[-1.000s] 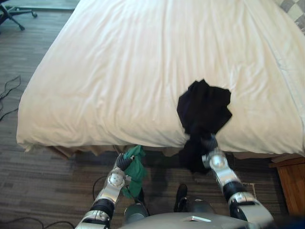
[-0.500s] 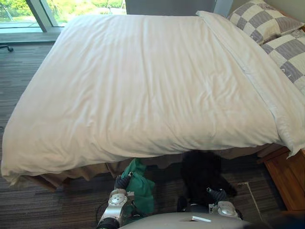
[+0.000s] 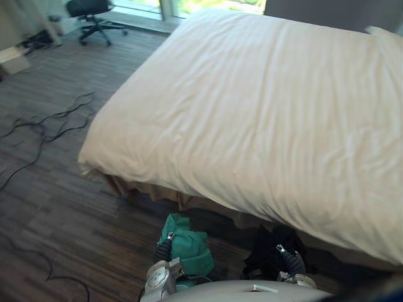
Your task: Tidy the bed and pick cloth on bed and put in laundry
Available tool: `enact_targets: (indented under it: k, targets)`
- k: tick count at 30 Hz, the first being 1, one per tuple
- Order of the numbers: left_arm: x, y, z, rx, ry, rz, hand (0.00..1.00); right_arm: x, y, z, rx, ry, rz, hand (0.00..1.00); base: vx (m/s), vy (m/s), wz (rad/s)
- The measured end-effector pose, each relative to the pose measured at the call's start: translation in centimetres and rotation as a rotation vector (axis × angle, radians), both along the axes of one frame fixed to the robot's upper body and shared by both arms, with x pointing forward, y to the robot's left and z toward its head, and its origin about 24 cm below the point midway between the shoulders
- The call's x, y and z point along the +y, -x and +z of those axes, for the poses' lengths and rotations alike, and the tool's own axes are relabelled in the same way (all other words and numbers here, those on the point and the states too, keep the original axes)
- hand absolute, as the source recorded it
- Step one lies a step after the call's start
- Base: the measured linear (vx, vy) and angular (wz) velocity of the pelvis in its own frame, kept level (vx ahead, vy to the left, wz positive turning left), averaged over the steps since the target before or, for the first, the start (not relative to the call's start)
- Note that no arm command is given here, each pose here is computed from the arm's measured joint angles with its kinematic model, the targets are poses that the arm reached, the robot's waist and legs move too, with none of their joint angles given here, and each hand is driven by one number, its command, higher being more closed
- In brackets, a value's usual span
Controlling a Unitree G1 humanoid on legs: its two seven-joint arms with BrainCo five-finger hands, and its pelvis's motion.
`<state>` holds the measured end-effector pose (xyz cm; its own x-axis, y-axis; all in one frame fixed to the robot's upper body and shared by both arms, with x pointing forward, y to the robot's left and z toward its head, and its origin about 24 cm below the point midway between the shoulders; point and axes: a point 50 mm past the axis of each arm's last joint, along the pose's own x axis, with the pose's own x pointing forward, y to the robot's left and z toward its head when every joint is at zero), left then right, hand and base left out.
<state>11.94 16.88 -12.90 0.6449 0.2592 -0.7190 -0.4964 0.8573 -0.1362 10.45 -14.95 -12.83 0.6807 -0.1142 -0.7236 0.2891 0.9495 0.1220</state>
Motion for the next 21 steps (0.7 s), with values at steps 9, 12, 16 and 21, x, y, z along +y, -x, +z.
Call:
enact_targets:
  k: [9,12,16,21]
  targets:
    - [-0.1,-1.0,1.3,-0.095,0.04,0.042,1.0,0.5,-2.7,1.8,-0.133,0.003,0.009,1.0,0.03,0.019,1.64]
    - [0.6,-0.6,1.2,-0.085,0.018,0.032,1.0,0.7,-2.7,1.8,-0.134,0.007,0.014,1.0,0.14,0.045,1.25]
    - [1.0,-0.9,1.4,-0.089,-0.015,-0.028,1.0,0.8,-2.9,1.8,-0.137,-0.001,-0.013,1.0,0.19,0.11,1.23]
    - [2.0,-1.6,1.7,-0.102,-0.065,-0.065,1.0,1.0,-3.0,1.9,-0.134,0.013,-0.018,1.0,0.11,0.043,1.16]
